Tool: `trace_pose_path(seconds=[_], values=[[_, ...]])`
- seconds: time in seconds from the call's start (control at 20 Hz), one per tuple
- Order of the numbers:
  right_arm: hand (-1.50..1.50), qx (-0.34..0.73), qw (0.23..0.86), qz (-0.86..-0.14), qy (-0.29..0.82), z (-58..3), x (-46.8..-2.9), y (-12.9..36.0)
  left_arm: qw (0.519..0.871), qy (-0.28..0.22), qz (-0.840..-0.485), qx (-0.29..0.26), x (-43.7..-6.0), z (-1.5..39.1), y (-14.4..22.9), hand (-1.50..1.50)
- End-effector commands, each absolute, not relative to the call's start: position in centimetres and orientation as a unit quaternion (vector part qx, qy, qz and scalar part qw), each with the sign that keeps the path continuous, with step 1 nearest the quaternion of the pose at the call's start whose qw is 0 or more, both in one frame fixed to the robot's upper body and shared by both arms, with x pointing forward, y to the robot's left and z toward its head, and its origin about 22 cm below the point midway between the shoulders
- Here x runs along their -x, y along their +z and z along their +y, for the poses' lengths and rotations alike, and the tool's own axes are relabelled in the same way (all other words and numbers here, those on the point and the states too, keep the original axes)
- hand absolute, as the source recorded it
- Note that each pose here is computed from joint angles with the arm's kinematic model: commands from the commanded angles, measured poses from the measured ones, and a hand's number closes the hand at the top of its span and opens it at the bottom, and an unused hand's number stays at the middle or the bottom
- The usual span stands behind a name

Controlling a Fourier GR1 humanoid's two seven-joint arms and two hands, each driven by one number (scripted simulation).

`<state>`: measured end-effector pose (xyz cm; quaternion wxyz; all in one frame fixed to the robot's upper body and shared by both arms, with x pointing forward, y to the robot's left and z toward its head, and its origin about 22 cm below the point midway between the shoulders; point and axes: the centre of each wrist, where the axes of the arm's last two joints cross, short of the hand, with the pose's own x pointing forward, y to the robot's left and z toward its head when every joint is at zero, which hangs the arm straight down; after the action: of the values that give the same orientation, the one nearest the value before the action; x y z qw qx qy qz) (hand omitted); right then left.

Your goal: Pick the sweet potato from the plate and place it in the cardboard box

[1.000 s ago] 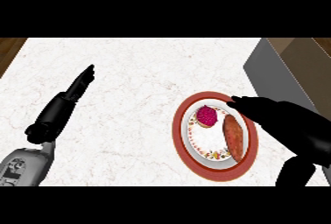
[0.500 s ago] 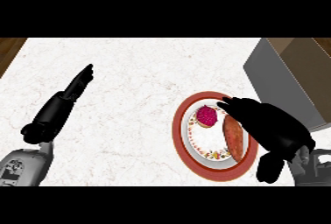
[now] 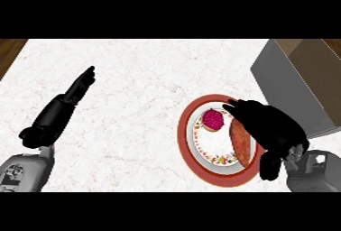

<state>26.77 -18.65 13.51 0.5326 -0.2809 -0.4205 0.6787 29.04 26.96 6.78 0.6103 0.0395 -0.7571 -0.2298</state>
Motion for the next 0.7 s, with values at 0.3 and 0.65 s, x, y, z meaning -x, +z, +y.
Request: trace_pose_path(seconds=[0.3, 0.65], values=[[-1.5, 0.255, 0.536, -0.422, 0.685, -20.4, -28.7, 9.2, 0.612, -0.232, -0.755, -0.041, -28.1, 27.0, 7.6, 0.0], [-1.5, 0.28, 0.541, -0.409, 0.68, -20.7, -27.2, 7.4, 0.613, -0.229, -0.755, -0.045, -28.0, 26.7, 6.7, 0.0]])
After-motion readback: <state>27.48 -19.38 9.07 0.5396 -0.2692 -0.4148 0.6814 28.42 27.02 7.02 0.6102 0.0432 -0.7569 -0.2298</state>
